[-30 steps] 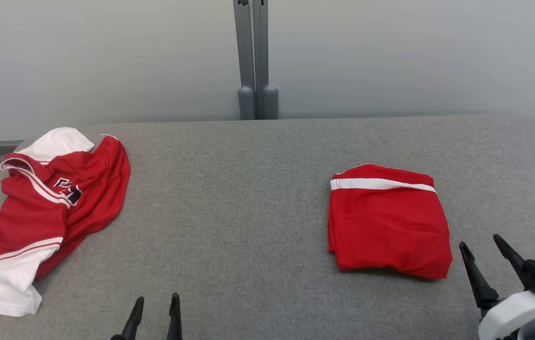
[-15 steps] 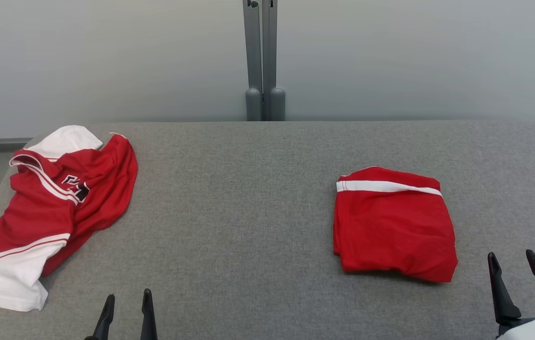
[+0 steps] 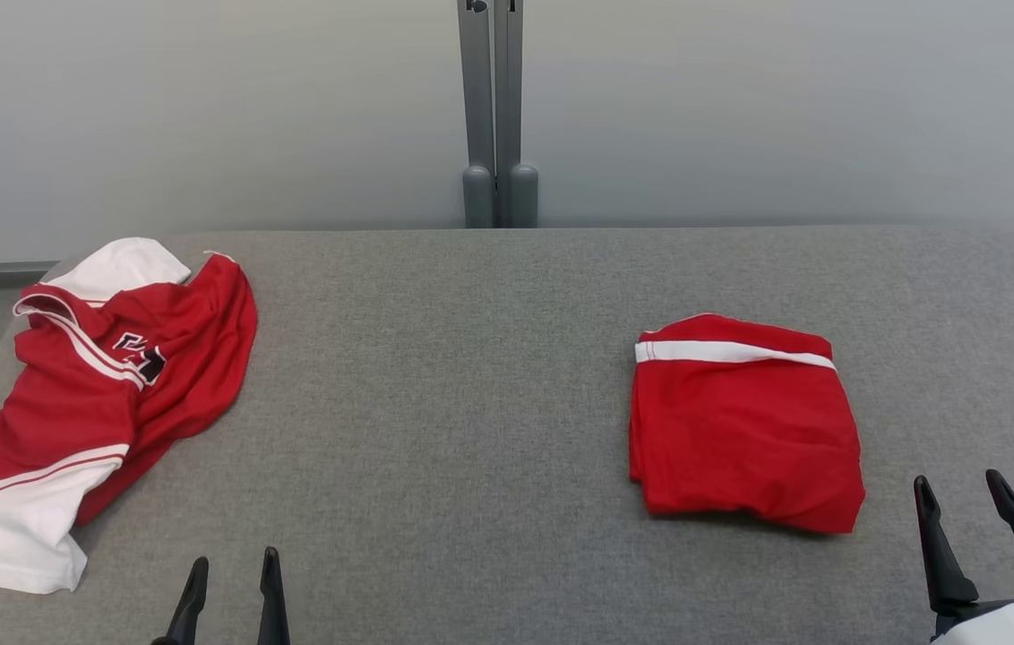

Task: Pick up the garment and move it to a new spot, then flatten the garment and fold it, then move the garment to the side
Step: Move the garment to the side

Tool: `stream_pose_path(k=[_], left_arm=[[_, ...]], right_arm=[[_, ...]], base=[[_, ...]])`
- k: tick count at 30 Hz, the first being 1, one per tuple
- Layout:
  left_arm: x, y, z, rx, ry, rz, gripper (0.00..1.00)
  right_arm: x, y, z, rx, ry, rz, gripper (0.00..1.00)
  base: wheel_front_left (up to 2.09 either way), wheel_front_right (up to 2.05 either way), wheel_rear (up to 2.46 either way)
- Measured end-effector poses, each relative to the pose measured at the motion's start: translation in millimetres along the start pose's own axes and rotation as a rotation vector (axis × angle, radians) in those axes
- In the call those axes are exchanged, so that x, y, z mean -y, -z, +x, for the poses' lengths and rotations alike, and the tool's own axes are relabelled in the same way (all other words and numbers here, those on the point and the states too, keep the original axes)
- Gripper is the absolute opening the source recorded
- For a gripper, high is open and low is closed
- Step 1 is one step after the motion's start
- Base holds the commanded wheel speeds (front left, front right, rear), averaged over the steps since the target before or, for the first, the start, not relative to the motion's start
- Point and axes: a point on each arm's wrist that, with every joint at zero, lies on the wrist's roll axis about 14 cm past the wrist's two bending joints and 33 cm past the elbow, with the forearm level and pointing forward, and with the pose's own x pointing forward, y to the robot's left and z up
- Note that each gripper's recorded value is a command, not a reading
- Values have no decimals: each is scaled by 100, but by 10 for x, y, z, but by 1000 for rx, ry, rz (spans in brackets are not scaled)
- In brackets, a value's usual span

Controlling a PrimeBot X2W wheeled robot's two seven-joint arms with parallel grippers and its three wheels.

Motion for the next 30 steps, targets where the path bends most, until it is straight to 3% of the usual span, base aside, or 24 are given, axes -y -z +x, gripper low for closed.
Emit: stream_pose_path(k=[24, 28, 30], left_arm=[[128, 56, 85, -23, 60, 18, 100], [143, 82, 103, -33, 63, 17, 100], [174, 105, 119, -43, 71, 18, 100]], right_arm=[[51, 49, -73, -9, 40, 29, 100], [74, 22, 68, 14, 71, 123, 100], [36, 157, 171, -45, 74, 226, 100]], base=[[0, 0, 0], [0, 0, 0], [0, 0, 0]])
